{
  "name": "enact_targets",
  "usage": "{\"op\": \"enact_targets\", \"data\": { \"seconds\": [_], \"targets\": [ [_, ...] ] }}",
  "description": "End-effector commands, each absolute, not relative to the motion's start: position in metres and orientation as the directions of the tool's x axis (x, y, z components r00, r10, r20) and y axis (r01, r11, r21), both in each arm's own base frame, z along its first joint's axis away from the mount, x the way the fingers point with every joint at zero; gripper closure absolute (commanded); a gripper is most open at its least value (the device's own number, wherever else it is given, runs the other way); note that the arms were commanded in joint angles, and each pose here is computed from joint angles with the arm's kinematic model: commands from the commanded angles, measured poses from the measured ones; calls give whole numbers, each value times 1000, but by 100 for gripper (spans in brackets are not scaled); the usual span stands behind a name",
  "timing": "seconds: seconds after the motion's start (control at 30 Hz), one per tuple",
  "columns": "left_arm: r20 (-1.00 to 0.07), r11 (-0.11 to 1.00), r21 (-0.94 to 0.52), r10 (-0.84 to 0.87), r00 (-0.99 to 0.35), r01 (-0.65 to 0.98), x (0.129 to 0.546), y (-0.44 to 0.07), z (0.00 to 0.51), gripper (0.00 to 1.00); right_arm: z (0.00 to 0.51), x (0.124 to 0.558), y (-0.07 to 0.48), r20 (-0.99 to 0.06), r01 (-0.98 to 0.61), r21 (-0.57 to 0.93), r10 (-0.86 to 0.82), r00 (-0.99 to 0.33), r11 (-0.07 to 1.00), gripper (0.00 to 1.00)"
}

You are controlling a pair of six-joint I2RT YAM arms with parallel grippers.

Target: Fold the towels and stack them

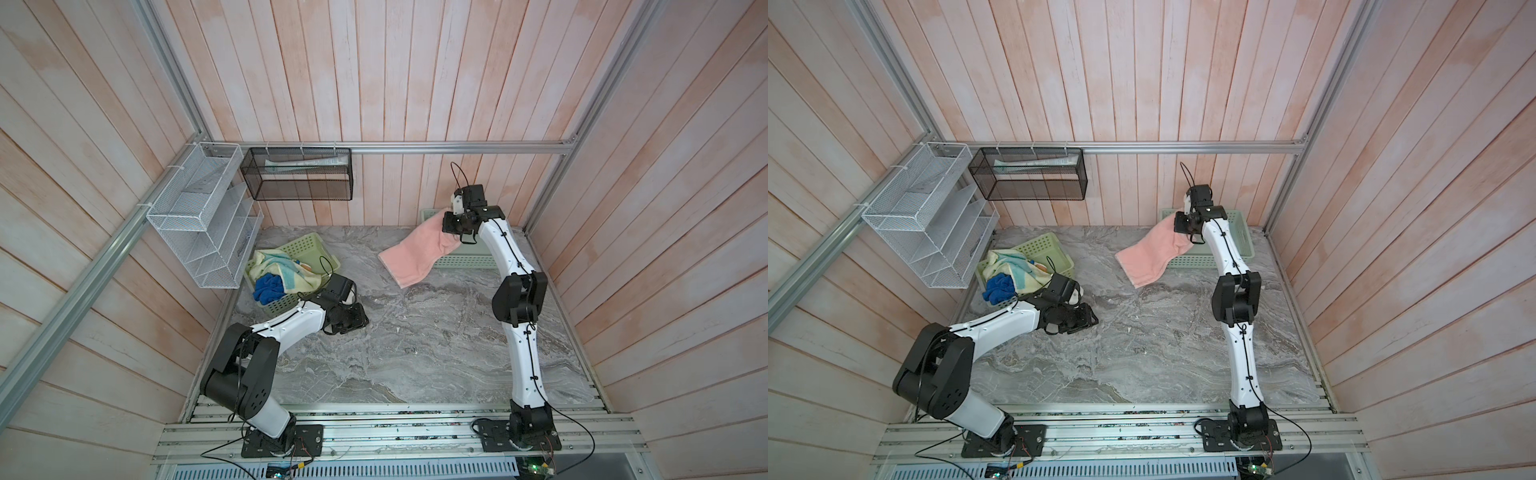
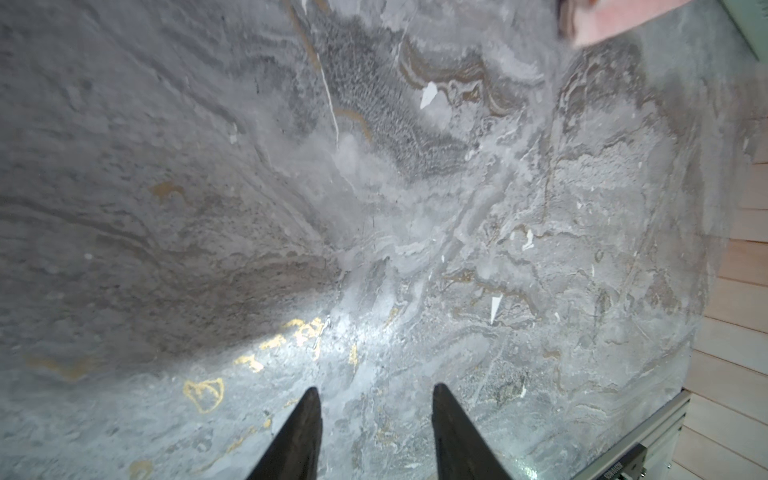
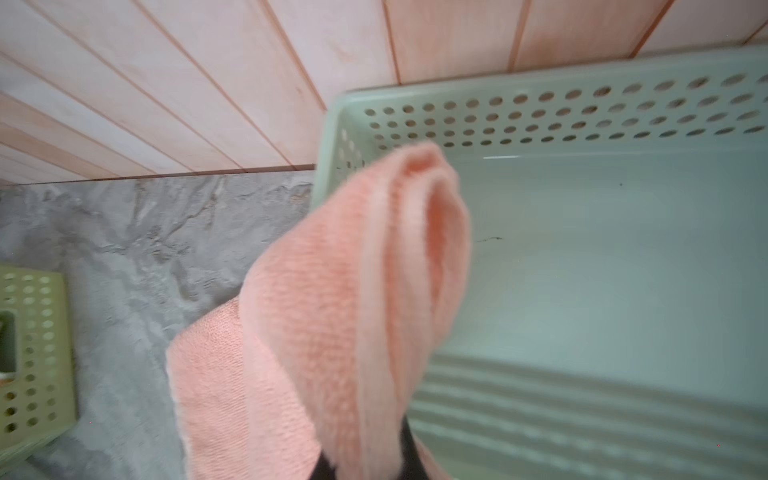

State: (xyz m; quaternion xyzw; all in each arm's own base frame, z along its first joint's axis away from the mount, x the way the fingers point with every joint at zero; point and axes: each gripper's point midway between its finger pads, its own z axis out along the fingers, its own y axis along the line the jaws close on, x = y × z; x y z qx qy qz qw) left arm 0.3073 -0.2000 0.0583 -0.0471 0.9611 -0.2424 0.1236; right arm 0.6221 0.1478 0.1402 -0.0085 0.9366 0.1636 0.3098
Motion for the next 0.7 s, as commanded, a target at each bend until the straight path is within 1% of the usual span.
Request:
{"op": "enact_targets", "data": {
  "seconds": [0.0,0.1,0.3,0.47,0.57,0.67],
  "targets": [
    [-220,871,-490,-146,-965,-20,312,-203,60,54,112,581,178,-422,-161,366,9,-907,917,100],
    [-220,870,-492,-149,-964,-22,316,-205,60,54,98,562,184,-381,-169,377,-14,-925,911,100],
    [-232,868,-496,-153,-961,-18,323,-207,68,54,96,511,196,-333,-181,429,-31,-942,885,100],
    [-250,864,-503,-175,-952,-27,328,-207,76,55,93,445,212,-263,-184,450,-67,-963,874,100],
    [-277,862,-506,-179,-944,-15,334,-207,88,55,99,414,221,-277,-209,426,-93,-956,880,100],
    [-317,868,-497,-178,-932,3,340,-206,102,55,126,409,223,-318,-205,409,-72,-945,889,100]
  ]
}}
